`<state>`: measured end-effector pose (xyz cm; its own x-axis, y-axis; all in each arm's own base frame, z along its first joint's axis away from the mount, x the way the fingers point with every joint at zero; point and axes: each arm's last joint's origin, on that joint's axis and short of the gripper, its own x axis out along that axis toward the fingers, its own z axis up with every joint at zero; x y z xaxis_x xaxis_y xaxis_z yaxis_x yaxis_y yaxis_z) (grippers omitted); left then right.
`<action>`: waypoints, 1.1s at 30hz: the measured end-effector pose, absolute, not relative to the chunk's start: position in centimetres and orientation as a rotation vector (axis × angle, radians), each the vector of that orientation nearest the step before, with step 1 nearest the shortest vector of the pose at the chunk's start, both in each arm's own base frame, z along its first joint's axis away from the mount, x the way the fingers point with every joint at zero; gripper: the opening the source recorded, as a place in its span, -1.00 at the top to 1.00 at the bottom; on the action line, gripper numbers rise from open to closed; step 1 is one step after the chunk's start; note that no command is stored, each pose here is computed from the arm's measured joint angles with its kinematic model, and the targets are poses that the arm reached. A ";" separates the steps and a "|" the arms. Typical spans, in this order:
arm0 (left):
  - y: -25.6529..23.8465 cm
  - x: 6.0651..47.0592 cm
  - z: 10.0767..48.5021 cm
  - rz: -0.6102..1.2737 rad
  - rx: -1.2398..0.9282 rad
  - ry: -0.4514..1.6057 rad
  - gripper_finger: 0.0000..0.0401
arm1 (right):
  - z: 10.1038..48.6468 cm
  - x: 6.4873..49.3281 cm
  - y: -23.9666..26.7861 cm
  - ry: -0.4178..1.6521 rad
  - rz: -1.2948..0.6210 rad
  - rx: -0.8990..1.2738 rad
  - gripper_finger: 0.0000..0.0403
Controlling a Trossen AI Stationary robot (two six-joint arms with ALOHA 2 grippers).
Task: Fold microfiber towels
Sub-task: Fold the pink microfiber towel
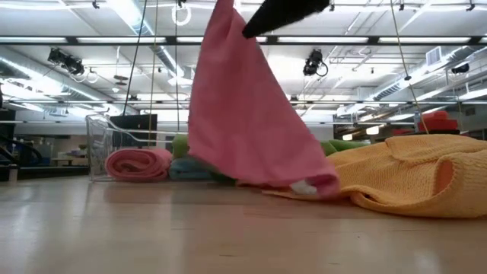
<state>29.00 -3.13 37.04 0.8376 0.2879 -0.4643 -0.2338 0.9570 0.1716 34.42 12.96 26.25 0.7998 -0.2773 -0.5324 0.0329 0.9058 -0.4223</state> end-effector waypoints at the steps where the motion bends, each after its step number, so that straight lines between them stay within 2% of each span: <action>1: -3.3 28.9 37.2 0.282 0.113 0.503 0.94 | 26.9 34.2 12.7 0.609 -0.180 -0.401 0.44; 8: -4.1 28.6 39.1 0.354 0.106 0.437 0.93 | 31.7 32.2 10.6 0.476 -0.225 -0.319 0.44; 11: -4.1 28.6 39.7 0.354 0.102 0.421 0.94 | 32.9 31.8 10.1 0.437 -0.170 -0.287 0.44; 18: -4.1 28.6 41.3 0.354 0.073 0.346 0.93 | 32.3 32.3 10.8 0.450 0.051 -0.261 0.44; 22: -4.2 28.7 41.7 0.353 0.055 0.298 0.91 | 31.5 33.3 11.2 0.435 0.068 -0.267 0.45; 28: -4.5 29.1 41.7 0.320 0.032 0.280 0.97 | 31.2 33.6 10.4 0.437 -0.110 -0.302 0.45; 33: -5.3 29.0 41.8 0.258 -0.017 0.272 0.88 | 30.9 33.7 8.5 0.492 -0.329 -0.387 0.45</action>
